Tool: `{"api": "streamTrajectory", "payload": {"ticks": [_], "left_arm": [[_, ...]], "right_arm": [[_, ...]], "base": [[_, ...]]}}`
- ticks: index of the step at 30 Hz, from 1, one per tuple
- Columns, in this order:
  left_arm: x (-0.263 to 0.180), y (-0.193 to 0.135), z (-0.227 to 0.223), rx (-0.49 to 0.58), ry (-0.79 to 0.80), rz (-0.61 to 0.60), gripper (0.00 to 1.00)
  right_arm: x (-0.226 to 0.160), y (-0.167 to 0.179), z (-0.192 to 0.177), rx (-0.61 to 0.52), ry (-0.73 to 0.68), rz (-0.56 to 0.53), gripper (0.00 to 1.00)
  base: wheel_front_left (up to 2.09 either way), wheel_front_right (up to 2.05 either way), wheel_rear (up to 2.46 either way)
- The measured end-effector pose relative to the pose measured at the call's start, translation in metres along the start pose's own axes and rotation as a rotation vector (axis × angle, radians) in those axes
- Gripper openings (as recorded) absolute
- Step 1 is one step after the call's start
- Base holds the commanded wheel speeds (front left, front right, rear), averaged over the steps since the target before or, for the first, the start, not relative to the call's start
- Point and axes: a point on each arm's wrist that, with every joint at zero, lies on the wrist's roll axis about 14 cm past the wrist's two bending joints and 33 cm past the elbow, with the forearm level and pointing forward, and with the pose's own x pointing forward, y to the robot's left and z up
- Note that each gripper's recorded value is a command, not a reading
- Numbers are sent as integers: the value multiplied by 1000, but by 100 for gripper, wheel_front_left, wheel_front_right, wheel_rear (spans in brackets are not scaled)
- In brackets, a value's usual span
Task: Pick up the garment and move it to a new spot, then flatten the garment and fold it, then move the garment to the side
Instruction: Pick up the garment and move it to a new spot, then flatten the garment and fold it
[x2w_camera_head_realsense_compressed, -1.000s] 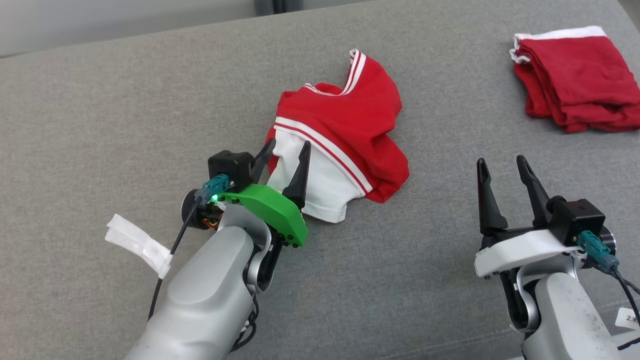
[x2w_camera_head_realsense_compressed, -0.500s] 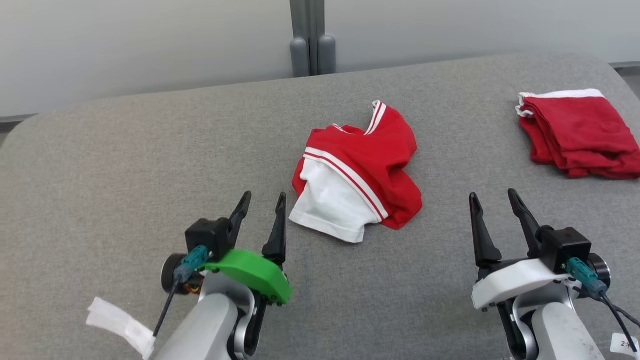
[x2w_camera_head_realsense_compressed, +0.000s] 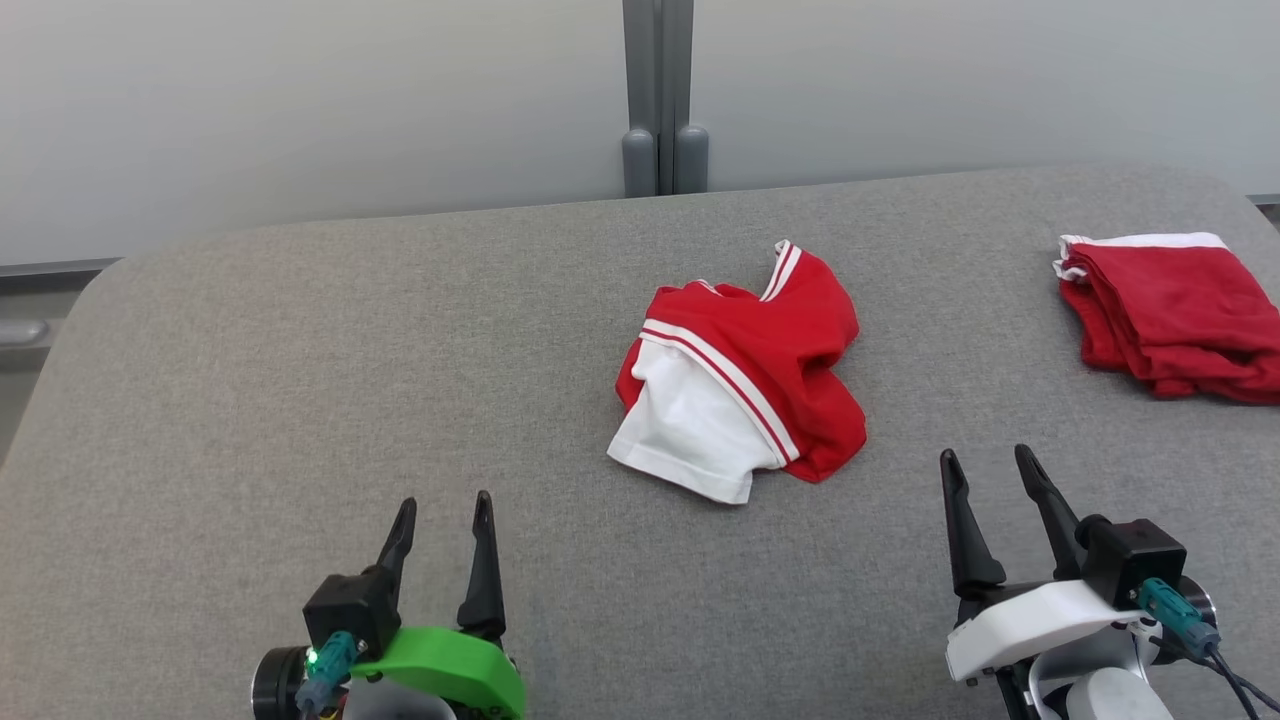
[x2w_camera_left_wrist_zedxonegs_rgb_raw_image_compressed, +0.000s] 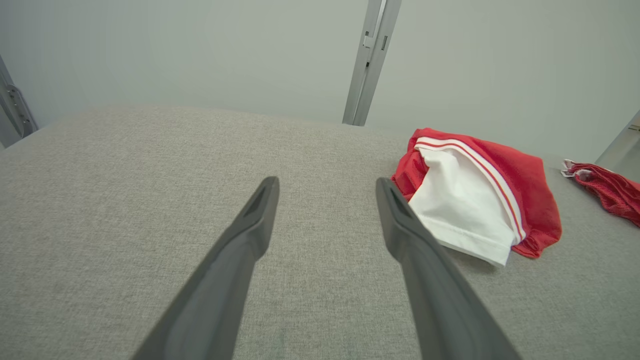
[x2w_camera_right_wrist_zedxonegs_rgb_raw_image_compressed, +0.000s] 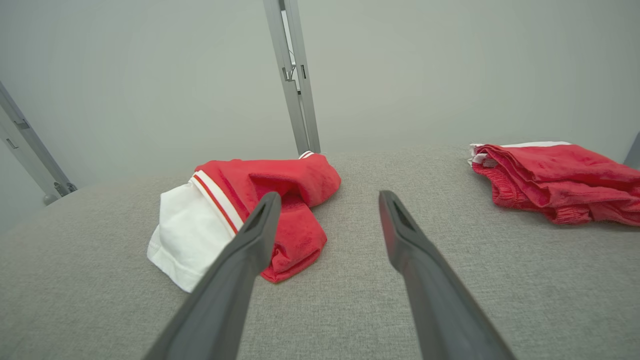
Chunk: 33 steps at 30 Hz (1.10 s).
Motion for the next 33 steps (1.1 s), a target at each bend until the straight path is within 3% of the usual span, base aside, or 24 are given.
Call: {"api": "streamTrajectory", "payload": {"ticks": [24,33], "left_arm": [[-5,0,-13,-10,29,-1,100],[20,-30,-28,49,112,-134,100]], "right_arm": [[-2,4,-11,-8,37,11,100],[3,-2,-14,-8,44,-2,100]], "base": [[0,0,0],[0,0,0]]}}
